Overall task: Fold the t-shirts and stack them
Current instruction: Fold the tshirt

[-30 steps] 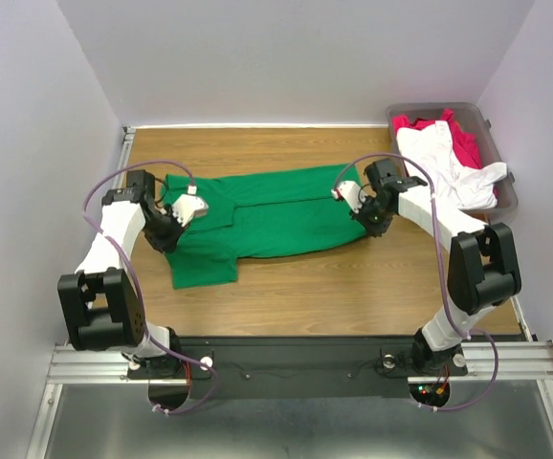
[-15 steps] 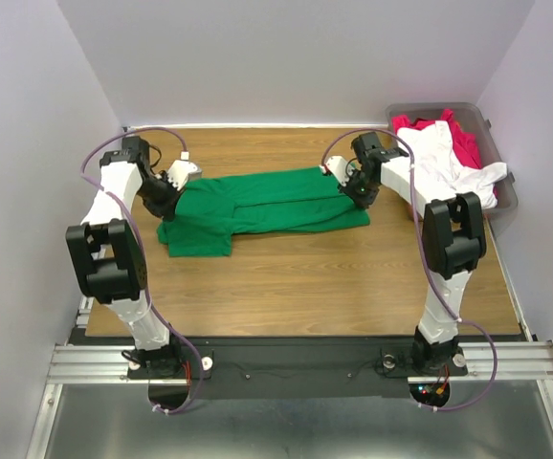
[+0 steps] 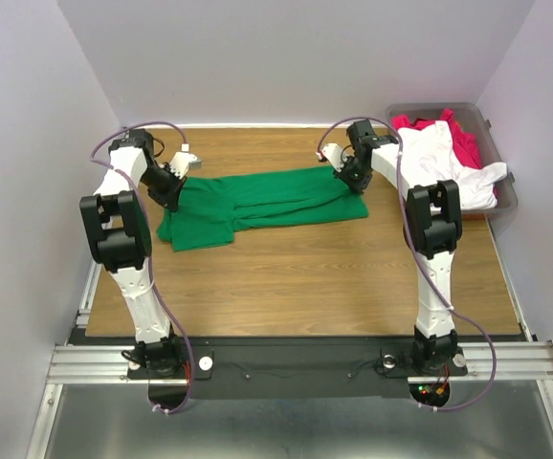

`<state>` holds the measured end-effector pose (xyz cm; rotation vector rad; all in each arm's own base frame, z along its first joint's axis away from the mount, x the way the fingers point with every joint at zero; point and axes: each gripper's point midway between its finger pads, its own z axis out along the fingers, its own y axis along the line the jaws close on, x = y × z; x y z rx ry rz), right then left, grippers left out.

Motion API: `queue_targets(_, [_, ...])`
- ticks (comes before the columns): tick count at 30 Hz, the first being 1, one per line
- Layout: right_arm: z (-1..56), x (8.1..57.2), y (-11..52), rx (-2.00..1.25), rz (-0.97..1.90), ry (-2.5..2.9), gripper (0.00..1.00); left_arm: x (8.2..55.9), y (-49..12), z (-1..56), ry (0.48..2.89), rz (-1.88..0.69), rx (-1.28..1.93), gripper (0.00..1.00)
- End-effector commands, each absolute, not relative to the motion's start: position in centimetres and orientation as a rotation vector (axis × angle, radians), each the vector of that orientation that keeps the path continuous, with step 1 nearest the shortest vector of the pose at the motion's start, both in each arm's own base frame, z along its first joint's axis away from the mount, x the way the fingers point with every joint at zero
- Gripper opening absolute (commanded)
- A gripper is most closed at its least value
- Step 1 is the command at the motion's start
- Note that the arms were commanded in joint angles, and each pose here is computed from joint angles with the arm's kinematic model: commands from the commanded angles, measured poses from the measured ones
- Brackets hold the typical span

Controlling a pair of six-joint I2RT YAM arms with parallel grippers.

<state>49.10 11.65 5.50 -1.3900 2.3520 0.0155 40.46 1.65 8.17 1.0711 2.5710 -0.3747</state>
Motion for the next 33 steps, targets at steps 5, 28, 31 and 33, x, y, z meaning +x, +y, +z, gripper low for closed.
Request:
queue_targets(5, [6.2, 51.1, 11.5, -1.351, -0.025, 2.341, 0.20, 43.0, 3.1, 9.4, 2.547, -0.380, 0.917, 0.21])
queue_targets(28, [7.9, 44.4, 10.8, -0.698, 0.511, 2.626, 0.55, 30.0, 1.9, 6.7, 2.716, -0.616, 0.442, 0.58])
queue_targets(31, [7.0, 44.5, 10.6, -0.665, 0.520, 2.652, 0.55, 30.4, 1.9, 6.0, 2.728, -0.617, 0.400, 0.59])
queue_targets(33, [6.1, 44.5, 10.5, -0.647, 0.526, 2.677, 0.55, 30.6, 1.9, 5.6, 2.730, -0.622, 0.380, 0.59])
